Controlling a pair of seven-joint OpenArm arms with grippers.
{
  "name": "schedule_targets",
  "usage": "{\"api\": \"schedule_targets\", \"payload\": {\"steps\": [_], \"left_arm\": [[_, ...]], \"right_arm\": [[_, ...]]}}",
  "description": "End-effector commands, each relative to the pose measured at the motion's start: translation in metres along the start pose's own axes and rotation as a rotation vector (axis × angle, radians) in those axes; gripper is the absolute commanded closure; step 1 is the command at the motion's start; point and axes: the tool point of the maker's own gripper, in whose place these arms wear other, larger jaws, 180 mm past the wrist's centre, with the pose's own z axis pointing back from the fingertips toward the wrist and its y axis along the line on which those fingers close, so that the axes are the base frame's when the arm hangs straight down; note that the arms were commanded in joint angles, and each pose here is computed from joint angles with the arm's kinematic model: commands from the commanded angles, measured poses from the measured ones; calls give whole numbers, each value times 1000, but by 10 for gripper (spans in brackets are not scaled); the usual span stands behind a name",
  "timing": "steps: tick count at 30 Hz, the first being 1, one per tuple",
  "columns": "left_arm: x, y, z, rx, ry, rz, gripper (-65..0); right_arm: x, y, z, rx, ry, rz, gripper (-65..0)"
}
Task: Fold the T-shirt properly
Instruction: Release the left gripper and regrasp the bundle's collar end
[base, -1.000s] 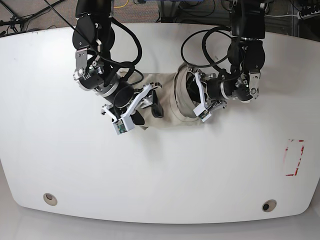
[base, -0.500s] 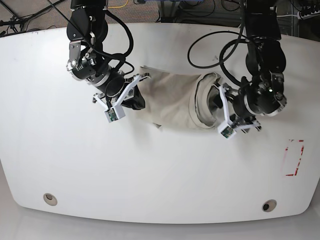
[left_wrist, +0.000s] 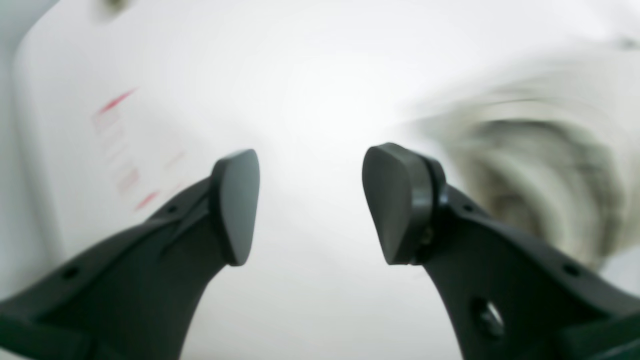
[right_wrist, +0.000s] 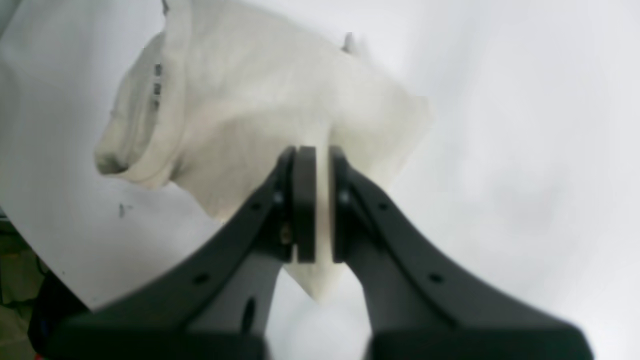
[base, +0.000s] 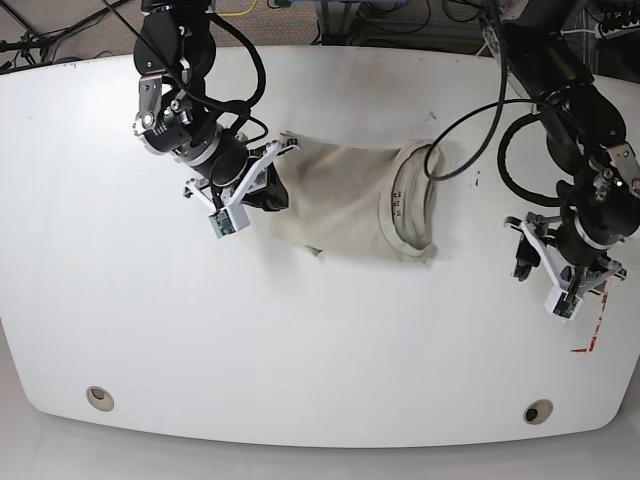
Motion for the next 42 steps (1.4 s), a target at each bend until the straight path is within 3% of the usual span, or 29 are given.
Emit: {"api": "schedule_targets", "payload": {"steps": [1,6,12,22,30,42], "left_arm": [[11,-11,2,-32,-46,-22,-346],[1,-58,-7,-171,-42,-28,-346],[-7,-127,-12,-346,-69,7,-331],[-24,-206,-6,-522,-110,-3,-58],[-41,-252,4,-612,-121,0,-47],[-64,-249,-11,-623,-50,-14,-47]], "right_arm": [[24,4,2,14,-76,26,-44],[36,17,-5,55,-88,78,-44],[53,8,-13,41,-103,101,-43],[53,-28,-35,-52,-37,172,-43],[32,-34,-56,-18,-23,125,-43],[7,-14,-91,67,-44,75,-43]]}}
